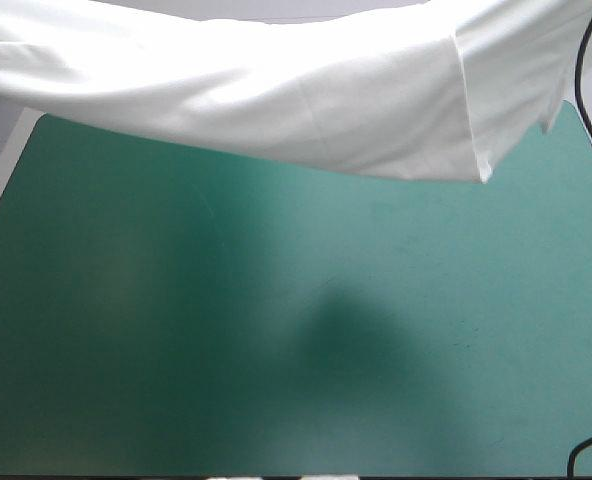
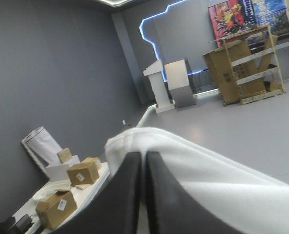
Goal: Fold the cloth
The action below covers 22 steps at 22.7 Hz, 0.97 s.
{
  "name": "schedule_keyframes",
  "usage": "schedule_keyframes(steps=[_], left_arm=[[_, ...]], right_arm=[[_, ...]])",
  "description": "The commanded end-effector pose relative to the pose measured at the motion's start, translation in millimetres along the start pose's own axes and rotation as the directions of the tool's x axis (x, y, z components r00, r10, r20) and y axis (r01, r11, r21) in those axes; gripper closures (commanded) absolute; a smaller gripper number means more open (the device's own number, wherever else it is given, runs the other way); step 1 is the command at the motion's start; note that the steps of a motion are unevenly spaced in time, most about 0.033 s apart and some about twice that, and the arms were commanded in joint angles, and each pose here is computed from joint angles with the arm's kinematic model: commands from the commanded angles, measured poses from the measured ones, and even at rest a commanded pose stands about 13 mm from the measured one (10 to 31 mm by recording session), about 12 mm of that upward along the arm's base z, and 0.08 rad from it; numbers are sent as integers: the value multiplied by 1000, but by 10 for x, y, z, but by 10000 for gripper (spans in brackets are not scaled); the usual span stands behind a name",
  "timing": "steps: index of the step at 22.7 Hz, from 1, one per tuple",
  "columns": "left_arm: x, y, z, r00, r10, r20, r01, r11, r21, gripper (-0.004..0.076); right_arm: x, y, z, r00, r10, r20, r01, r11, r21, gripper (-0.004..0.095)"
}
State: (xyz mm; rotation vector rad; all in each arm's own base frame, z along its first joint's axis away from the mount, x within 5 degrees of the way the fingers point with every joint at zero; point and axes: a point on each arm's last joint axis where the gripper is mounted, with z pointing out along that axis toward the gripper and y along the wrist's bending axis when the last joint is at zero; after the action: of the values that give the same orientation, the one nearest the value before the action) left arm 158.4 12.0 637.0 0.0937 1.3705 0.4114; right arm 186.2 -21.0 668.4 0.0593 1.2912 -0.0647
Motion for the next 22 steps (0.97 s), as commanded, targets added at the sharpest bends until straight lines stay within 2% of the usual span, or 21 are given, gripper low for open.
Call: schedule_keyframes(steps=[1,4,9,10,13,15,17,19,22], left_arm=[[-134,162,-326,1000,-5,14,5,999,-41,703],[-72,198,-460,997,-16,-81,13,999,-36,703],[128,189,-570,952,-21,-304,18,1000,-11,703],[223,155,-562,923,-7,-385,12,1000,10,703],[408,21,-445,885,13,-466,22,997,70,703],[615,-147,-311,847,32,-531,52,988,142,703],[995,-395,-58,813,68,-578,63,977,203,703],[1335,-589,142,806,54,-589,86,974,207,703],[1807,-877,451,797,34,-603,127,967,222,703]], right_arm=[[-228,-4,-321,997,-27,75,25,999,22,925],[-217,6,-426,1000,-25,13,25,1000,18,925],[-62,20,-494,984,-22,-179,23,1000,2,925],[22,28,-453,971,-22,-239,20,1000,-12,925],[210,73,-307,948,-28,-317,4,997,-76,925],[508,106,-108,904,-20,-426,-37,992,-125,925],[1048,119,195,827,-28,-562,-78,983,-164,925],[1501,99,424,794,-18,-608,-99,982,-158,925],[2063,62,705,775,-12,-632,-104,984,-147,925]])
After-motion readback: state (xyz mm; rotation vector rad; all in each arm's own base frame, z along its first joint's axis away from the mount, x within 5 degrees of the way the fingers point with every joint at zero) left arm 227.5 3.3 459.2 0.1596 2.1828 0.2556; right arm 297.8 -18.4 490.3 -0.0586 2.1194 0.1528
